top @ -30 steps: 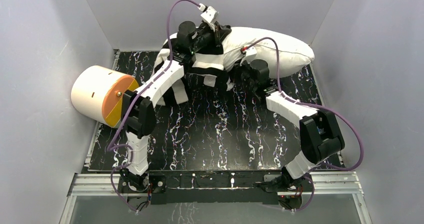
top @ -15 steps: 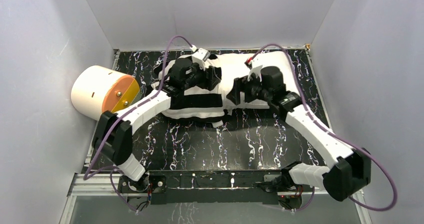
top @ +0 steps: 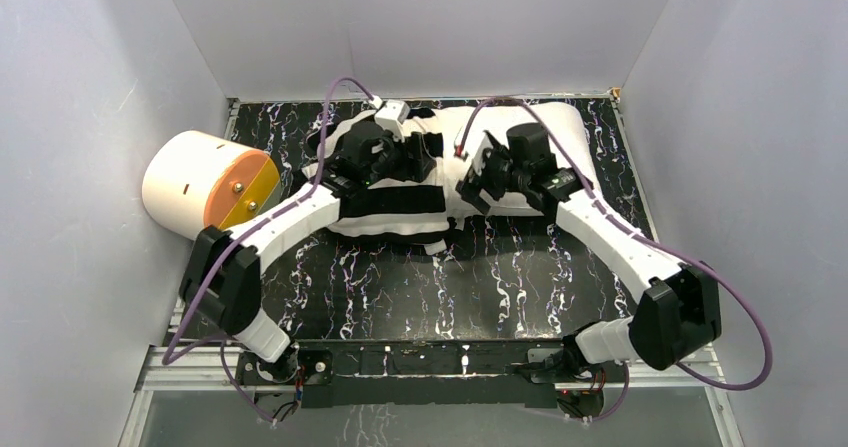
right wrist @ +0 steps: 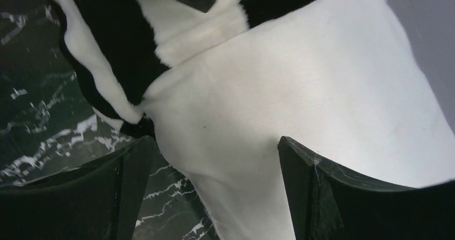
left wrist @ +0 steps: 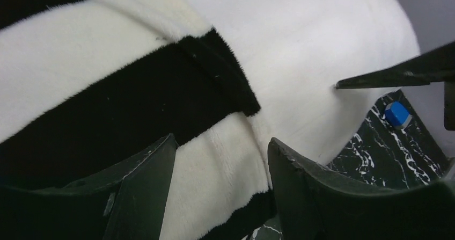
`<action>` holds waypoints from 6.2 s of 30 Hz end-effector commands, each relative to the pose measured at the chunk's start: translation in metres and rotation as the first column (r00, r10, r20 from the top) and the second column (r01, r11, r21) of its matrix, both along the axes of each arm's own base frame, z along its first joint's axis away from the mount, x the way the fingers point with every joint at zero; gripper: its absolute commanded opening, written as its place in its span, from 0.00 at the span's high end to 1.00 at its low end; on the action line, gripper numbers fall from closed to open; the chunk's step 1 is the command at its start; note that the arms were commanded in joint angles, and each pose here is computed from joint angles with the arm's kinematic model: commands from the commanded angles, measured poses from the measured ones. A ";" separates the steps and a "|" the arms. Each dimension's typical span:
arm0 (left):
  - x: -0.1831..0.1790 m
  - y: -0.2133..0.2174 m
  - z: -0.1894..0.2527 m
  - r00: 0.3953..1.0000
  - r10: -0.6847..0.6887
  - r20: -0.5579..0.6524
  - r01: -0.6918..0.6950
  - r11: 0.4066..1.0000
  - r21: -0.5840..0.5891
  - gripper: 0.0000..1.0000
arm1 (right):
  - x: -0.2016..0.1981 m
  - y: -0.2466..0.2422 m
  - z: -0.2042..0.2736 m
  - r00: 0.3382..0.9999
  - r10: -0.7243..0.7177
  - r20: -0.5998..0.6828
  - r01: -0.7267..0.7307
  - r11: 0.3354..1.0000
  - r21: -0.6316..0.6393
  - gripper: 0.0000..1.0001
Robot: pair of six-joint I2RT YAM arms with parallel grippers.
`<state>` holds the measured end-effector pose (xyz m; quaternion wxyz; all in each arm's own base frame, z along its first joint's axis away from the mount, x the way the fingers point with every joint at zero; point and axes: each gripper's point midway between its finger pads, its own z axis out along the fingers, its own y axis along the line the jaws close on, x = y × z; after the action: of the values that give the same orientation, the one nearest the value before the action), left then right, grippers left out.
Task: Put the pillow into the pillowcase
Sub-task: Stuff the pillow into the pillowcase.
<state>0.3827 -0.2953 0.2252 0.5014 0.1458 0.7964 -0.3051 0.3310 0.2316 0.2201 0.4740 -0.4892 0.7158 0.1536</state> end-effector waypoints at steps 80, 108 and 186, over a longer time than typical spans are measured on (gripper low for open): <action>-0.082 0.028 -0.023 0.989 0.144 0.027 -0.146 0.985 0.093 0.56 | 0.026 0.090 -0.023 0.871 -0.291 -0.397 0.453 0.789 0.416 0.49; 0.143 -0.032 0.010 0.945 0.197 0.261 -0.285 0.888 0.362 1.00 | 0.115 0.037 -0.038 0.829 -0.043 -0.557 0.366 0.795 0.483 0.46; -0.052 -0.067 0.023 0.974 0.146 0.172 -0.217 0.813 0.541 0.20 | 0.049 -0.106 0.001 0.856 -0.381 -0.349 0.513 0.705 0.490 0.35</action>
<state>0.3154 -0.3560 0.2834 0.5221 0.2391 0.8163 -0.0626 0.3429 0.1512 0.1876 0.4534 -0.0980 0.8261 0.3199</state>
